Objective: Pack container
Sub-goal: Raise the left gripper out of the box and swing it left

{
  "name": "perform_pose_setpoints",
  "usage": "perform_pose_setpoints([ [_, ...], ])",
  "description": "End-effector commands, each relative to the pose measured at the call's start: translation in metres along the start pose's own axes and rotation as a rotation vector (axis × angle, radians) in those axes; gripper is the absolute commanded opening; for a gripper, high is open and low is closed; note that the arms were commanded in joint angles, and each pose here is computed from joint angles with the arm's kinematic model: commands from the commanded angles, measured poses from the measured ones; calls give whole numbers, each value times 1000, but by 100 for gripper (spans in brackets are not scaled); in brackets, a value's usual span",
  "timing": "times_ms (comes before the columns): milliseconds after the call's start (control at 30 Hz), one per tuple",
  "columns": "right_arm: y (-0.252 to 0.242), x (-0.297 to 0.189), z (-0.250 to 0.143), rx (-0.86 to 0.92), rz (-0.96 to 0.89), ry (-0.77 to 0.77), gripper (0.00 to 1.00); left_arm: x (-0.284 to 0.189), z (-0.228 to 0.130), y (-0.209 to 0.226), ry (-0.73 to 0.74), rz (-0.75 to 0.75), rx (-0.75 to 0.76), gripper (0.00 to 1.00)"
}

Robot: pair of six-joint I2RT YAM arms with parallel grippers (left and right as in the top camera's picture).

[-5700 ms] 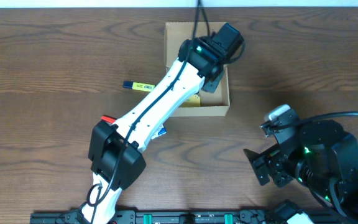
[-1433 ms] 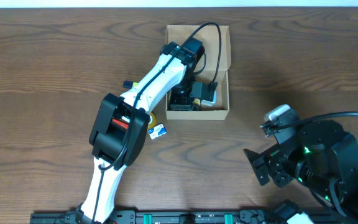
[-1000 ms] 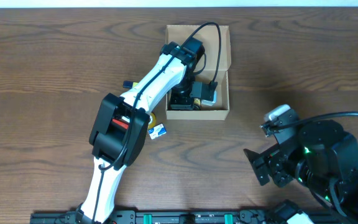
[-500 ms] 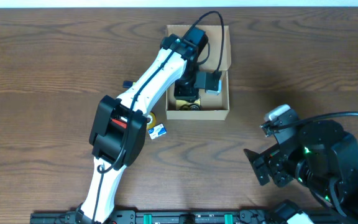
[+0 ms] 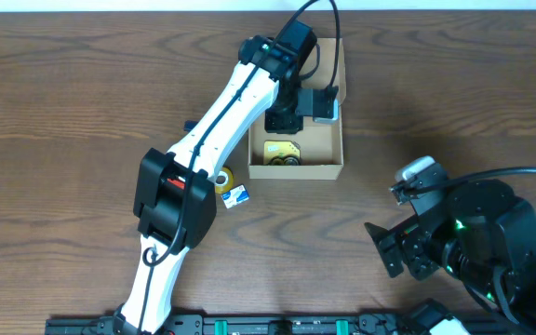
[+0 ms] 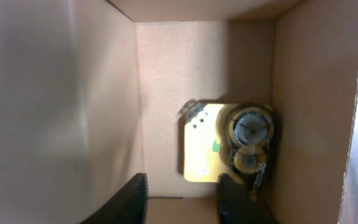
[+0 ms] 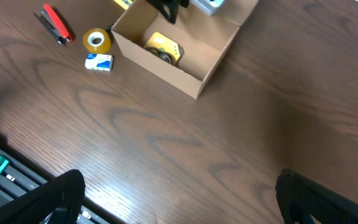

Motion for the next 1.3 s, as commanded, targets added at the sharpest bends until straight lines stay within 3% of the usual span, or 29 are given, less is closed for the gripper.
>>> perform_pose_setpoints([
  [0, -2, 0, 0, 26, -10, -2, 99, -9, 6, 8, -13, 36, -75, 6],
  [333, -2, 0, 0, 26, -10, -2, 99, -68, 13, 55, -24, 370, -463, 6],
  [433, -2, 0, 0, 26, -9, -2, 99, -101, 4, 69, -7, 554, -745, 6],
  [567, -2, 0, 0, 26, -10, -2, 99, -132, -7, 71, -2, 718, -1011, 6],
  [1000, -2, 0, 0, 26, -9, -2, 99, -151, -17, 48, -112, 751, -1558, 6],
  [1267, -2, 0, 0, 26, -10, -2, 99, -176, -29, 24, -127, 823, -1795, 6],
])
Point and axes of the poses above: each gripper's point midway between its finger pads, its own x axis out along the fingers, its own y axis along the line the jaws close on, z = x × y, the point moved 6 cm from there along -x, back along the fingers, and after that the axes turned 10 degrees about x, right-handed, at the moved point
